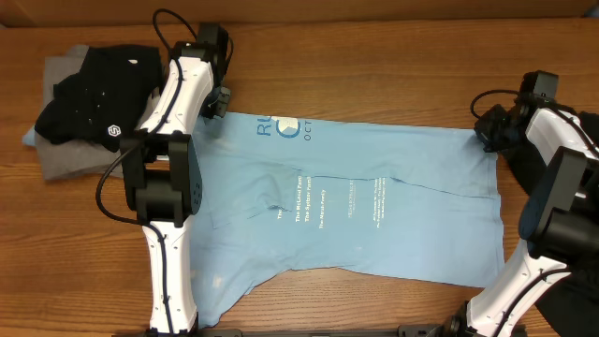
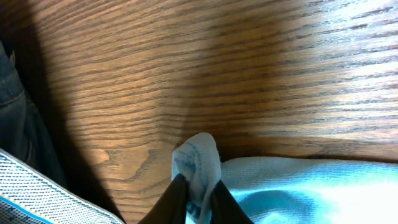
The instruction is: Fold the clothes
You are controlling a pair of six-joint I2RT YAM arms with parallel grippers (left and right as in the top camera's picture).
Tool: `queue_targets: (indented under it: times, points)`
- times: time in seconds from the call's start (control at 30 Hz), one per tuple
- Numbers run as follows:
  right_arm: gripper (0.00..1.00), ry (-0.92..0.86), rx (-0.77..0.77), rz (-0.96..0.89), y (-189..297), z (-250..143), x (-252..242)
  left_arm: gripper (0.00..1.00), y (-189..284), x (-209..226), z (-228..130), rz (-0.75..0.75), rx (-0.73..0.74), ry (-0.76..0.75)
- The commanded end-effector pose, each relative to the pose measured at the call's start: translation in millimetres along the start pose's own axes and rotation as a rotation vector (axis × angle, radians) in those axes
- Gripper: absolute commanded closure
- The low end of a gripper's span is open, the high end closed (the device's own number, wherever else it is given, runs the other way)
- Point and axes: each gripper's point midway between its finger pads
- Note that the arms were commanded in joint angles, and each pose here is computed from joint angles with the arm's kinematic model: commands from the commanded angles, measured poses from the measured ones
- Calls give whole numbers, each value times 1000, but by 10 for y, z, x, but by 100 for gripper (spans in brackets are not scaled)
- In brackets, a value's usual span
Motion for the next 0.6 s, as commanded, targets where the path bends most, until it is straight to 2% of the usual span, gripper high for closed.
queue_targets:
  times: [0.0,0.1,0.3,0.47,0.57]
  points:
    - [87,-28,92,-154,-311,-269,-475,87,0,37,42,15,-8,36]
    - [87,-28,92,-155,-311,-271,-475,94,-4,102,28,27,-4,87]
    - [86,-28,95,-156,-310,-278,-479,96,-16,264,-4,-24,-2,208]
    - [87,-28,95,-156,-310,-278,-479,91,-102,364,-100,-144,28,315]
    - [86,-28,94,-156,-310,-276,-479,84,-144,480,-174,-156,47,342]
Point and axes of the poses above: each gripper's point midway between its finger pads, its own y axis back along the fingers, its own x axis along the line the jaws close on, z = x × y
